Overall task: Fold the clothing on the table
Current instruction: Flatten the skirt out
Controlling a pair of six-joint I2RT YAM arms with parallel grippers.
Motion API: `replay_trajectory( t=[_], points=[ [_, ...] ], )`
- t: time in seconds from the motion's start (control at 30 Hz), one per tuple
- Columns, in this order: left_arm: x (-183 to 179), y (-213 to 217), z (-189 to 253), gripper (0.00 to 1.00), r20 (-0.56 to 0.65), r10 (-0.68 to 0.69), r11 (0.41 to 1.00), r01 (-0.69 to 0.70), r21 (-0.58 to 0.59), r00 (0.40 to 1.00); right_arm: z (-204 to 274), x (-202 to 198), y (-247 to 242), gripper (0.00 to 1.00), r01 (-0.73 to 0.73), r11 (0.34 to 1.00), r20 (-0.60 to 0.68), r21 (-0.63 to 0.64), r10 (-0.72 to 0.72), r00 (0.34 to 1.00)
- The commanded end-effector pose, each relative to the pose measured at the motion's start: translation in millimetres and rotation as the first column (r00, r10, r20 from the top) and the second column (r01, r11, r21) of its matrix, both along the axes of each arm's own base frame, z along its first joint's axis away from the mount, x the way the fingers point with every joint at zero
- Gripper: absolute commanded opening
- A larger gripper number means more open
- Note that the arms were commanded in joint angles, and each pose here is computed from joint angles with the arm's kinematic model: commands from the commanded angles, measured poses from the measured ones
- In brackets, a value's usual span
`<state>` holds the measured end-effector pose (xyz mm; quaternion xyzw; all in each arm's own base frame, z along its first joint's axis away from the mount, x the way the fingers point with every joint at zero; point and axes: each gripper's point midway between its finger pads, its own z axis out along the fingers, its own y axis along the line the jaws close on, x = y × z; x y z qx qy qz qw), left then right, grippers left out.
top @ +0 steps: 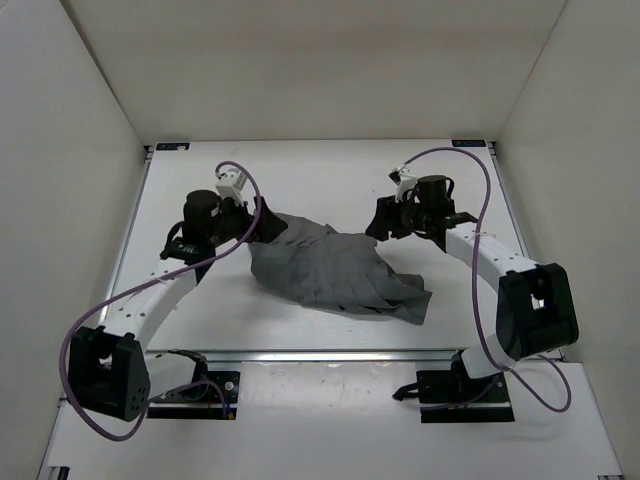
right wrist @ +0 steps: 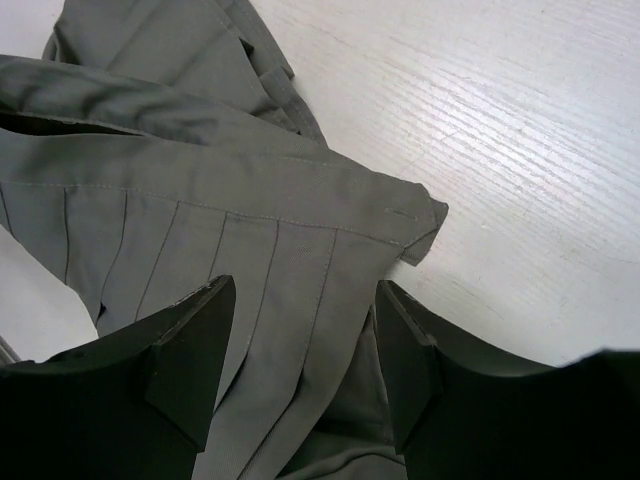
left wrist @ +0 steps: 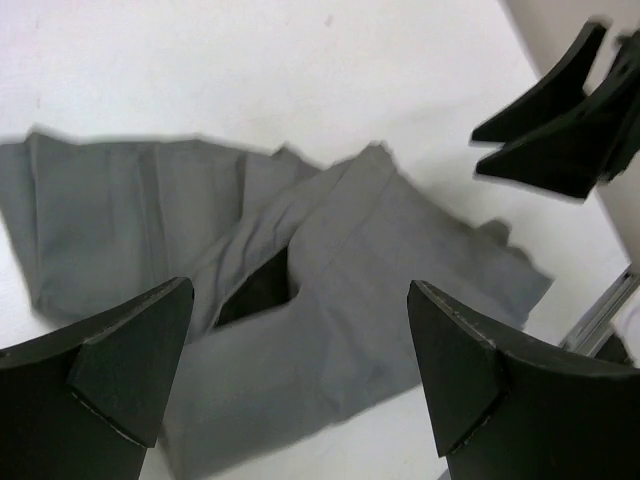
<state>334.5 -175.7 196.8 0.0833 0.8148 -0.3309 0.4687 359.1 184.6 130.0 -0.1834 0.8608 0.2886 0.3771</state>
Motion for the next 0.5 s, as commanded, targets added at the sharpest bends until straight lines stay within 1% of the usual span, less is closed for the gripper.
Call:
replay_trajectory(
  t=[0.0, 0.03, 0.07, 0.1, 0.2, 0.27, 0.33, 0.37, 0.4, 0.43, 0.47],
  points=[
    [-21.9, 23.9, -17.3, 0.98, 0.013, 0.082, 0.996, -0.082, 0.038, 0.997, 9.9, 8.0, 0.7, 0.55, -0.009, 1.000, 0.058, -0.007, 0.009, 0.998],
    [-22.9, 31.3, -16.7, 0.99, 0.030, 0.124, 0.992, -0.125, 0.032, 0.992, 11.1, 8.1, 0.9, 0.55, -0.010, 1.000, 0.061, -0.005, 0.011, 0.998],
    [-23.6, 45.0, -14.2, 0.99, 0.077, 0.192, 0.981, -0.195, 0.022, 0.978, 12.4, 7.8, 2.7, 0.55, -0.014, 1.000, 0.064, 0.004, 0.013, 0.998],
    [-26.5, 54.6, -16.8, 0.99, 0.091, 0.238, 0.971, -0.241, 0.015, 0.967, 13.8, 9.3, 2.3, 0.55, -0.013, 1.000, 0.070, 0.011, 0.012, 0.998],
    [-23.8, 67.9, -16.1, 0.99, 0.108, 0.287, 0.957, -0.290, 0.011, 0.952, 10.0, 6.4, 4.7, 0.55, -0.022, 1.000, 0.061, 0.016, 0.021, 0.998],
    [-23.2, 68.6, -24.6, 0.99, 0.087, 0.294, 0.954, -0.298, 0.042, 0.952, 9.7, 7.2, 6.8, 0.54, -0.025, 0.999, 0.057, 0.023, 0.024, 0.998],
    [-21.2, 66.2, -37.2, 0.98, 0.050, 0.289, 0.956, -0.291, 0.044, 0.956, 1.5, 2.7, 10.8, 0.54, -0.037, 0.999, 0.028, 0.021, 0.037, 0.999],
    [-18.5, 65.7, -36.2, 0.96, 0.051, 0.285, 0.957, -0.287, 0.039, 0.957, 4.7, 4.4, 10.4, 0.54, -0.036, 0.999, 0.044, 0.023, 0.035, 0.998],
    [-19.4, 59.2, -40.4, 0.95, 0.027, 0.261, 0.965, -0.261, 0.022, 0.965, 2.1, 4.8, 9.5, 0.54, -0.031, 0.999, 0.039, 0.021, 0.030, 0.999],
    [-18.7, 57.9, -42.0, 0.91, 0.026, 0.255, 0.966, -0.256, 0.025, 0.967, 1.9, 3.8, 10.0, 0.54, -0.031, 0.999, 0.039, 0.020, 0.030, 0.999],
    [-17.8, 53.1, -48.6, 0.77, 0.006, 0.238, 0.971, -0.238, 0.031, 0.971, 0.7, 1.7, 10.7, 0.54, -0.032, 0.999, 0.031, 0.023, 0.031, 0.999]
  ],
)
